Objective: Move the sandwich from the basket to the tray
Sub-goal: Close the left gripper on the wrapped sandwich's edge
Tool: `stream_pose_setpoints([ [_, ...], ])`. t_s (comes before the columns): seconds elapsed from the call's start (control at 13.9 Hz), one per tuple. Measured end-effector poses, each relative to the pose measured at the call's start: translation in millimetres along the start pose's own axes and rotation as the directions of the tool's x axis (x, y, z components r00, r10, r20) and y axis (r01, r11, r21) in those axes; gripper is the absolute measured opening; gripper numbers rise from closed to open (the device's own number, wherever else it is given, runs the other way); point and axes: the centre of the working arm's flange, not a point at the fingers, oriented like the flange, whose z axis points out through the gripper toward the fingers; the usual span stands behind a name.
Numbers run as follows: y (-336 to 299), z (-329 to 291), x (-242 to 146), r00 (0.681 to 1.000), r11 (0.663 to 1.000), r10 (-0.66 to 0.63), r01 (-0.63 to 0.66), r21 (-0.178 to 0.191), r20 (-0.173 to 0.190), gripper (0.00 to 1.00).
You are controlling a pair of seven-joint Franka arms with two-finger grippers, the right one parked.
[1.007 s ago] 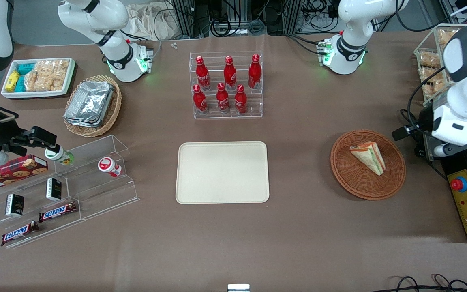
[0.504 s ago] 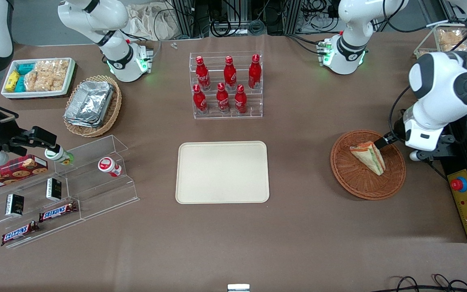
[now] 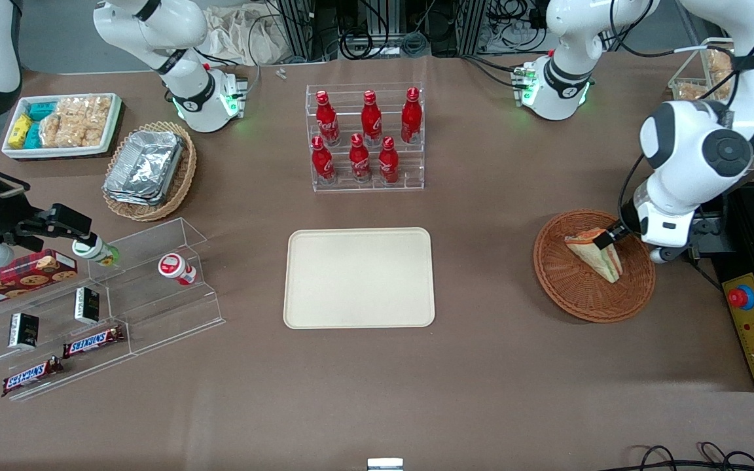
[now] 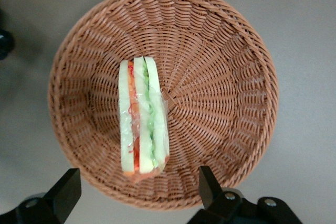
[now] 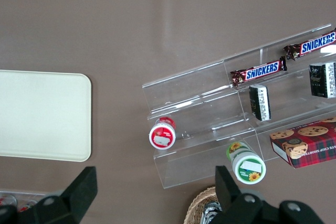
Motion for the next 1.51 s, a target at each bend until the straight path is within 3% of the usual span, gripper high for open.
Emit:
stream_pose_setpoints([
  [0.5,-26,55,4,0.998,0.998,-0.063,0.063,-0.021,0.012,1.00],
  [1.29,-32,84,6,0.993,0.993,-0.113,0.114,-0.025,0.041,1.00],
  [1.44,-32,86,6,0.992,0.993,-0.117,0.118,-0.026,0.043,0.98],
  [1.51,-32,87,6,0.992,0.993,-0.118,0.119,-0.026,0.044,0.90],
])
